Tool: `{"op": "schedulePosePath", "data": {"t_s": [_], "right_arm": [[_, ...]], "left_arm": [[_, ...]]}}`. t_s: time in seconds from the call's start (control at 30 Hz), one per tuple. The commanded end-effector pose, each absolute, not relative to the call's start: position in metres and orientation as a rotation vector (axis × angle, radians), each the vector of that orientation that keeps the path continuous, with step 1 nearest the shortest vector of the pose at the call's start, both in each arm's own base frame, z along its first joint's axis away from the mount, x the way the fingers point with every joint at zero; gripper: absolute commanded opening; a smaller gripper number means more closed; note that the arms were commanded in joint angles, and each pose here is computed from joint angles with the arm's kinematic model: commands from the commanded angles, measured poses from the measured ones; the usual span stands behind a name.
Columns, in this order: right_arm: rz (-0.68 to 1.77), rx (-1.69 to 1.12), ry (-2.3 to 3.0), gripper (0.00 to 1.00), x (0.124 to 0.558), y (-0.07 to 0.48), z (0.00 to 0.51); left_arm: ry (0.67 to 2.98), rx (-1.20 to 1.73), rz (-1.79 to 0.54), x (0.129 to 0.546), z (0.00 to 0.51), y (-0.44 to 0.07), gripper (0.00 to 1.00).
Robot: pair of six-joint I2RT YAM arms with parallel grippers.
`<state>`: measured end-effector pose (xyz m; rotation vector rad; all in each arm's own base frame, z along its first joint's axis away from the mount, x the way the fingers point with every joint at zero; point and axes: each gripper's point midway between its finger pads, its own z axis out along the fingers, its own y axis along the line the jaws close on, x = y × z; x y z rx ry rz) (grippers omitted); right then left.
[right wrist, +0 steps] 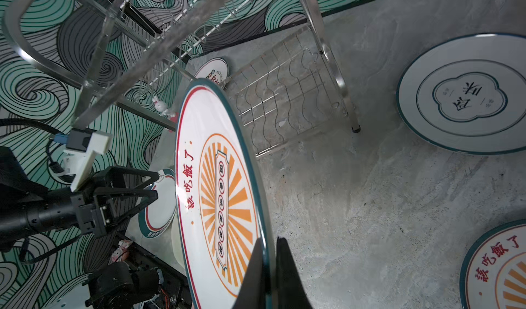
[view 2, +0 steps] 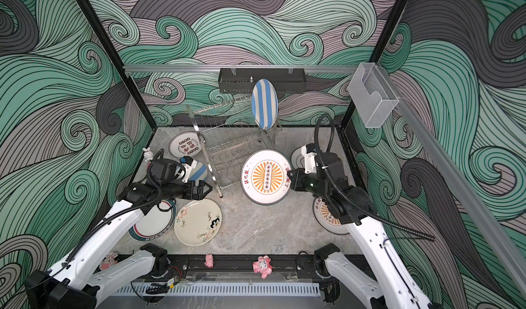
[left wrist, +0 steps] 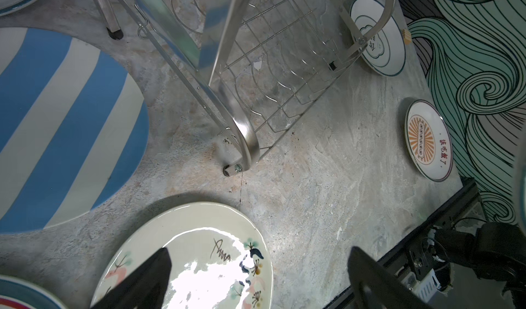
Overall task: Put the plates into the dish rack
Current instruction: 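Grip the sunburst plate's rim with the right gripper and lift it upright, then lower the sunburst plate into the rack beside the striped plate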
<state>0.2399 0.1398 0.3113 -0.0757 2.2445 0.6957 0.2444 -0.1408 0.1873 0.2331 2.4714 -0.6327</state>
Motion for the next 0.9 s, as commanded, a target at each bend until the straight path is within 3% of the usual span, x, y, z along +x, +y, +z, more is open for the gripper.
{"op": "schedulePosePath", "data": {"t_s": [0.0,0.3,0.57,0.87], "right_arm": [[0.680,-0.121,2.167,0.00,0.256,0.144,0.349],[0.713,-0.193,2.037,0.00,0.296,0.167,0.435],[0.656,-0.153,1.953,0.00,0.344,0.174,0.482],[0.271,-0.098,1.799,0.00,0.397,0.162,0.527]], "left_arm": [[2.460,0.216,-0.643,0.245,0.190,-0.139,0.98],[2.474,0.208,-0.651,0.246,0.185,-0.140,0.98],[2.477,0.203,-0.661,0.247,0.185,-0.140,0.99],[2.461,0.201,-0.668,0.247,0.187,-0.140,0.98]]}}
